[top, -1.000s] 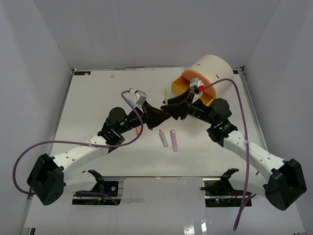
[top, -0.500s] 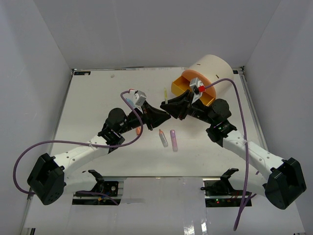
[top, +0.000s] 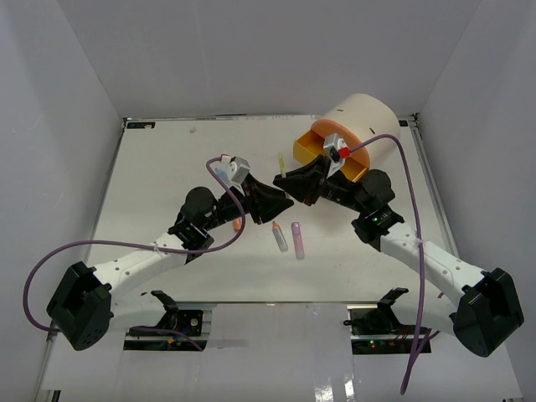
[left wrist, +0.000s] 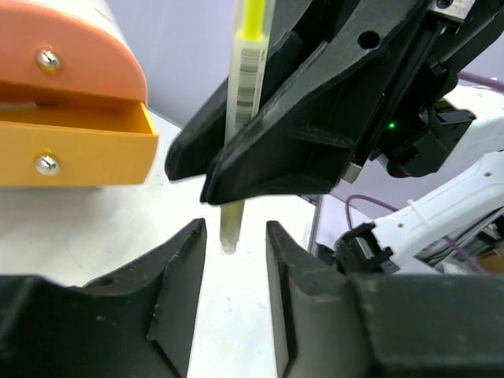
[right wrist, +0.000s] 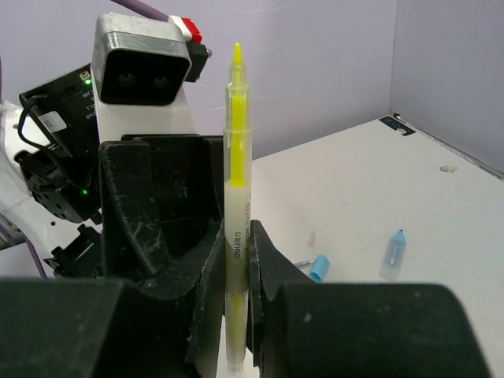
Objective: Sort the stationery into containers
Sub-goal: Pick up the pen cap from the center of the board.
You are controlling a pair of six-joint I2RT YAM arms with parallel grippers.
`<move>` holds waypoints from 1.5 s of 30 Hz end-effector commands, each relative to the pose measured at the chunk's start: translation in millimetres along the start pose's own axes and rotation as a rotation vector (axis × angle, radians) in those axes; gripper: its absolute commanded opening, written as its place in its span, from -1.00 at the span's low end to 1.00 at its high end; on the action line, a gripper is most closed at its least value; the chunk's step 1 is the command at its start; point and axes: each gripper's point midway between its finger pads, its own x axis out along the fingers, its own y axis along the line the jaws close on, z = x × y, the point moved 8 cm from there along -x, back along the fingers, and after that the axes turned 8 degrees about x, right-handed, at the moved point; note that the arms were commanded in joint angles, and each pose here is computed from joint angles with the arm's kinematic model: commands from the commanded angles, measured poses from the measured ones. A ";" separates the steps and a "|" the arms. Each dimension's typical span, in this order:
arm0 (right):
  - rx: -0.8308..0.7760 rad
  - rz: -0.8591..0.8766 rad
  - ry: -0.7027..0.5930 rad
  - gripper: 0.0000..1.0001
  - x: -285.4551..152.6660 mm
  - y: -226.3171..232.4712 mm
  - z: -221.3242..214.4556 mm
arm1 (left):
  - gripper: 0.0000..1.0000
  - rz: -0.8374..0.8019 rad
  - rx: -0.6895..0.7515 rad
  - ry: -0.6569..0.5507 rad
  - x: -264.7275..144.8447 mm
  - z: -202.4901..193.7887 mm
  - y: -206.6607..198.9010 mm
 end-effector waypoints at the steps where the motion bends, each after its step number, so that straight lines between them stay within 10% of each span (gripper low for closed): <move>1: -0.085 -0.008 -0.033 -0.85 -0.6 1.8 10.6 | -0.02 0.030 -0.015 0.018 -8.0 -3.6 -2.3; 7: -0.130 -0.183 0.010 -0.85 -14.6 -9.8 7.0 | 0.95 0.311 -0.083 0.156 -31.8 -17.3 13.4; 17: -0.163 -0.519 0.140 -0.85 -52.9 -36.6 -22.8 | 0.96 1.243 -0.247 0.415 -115.2 -14.2 78.5; 30: -0.146 -0.553 0.167 -0.85 -68.3 -34.4 -36.2 | 0.94 1.558 -0.588 0.684 -159.5 -53.6 184.6; 45: -0.136 -0.548 0.134 -0.85 -74.0 -27.6 -34.5 | 0.33 1.720 -0.708 0.784 -155.5 -66.6 250.1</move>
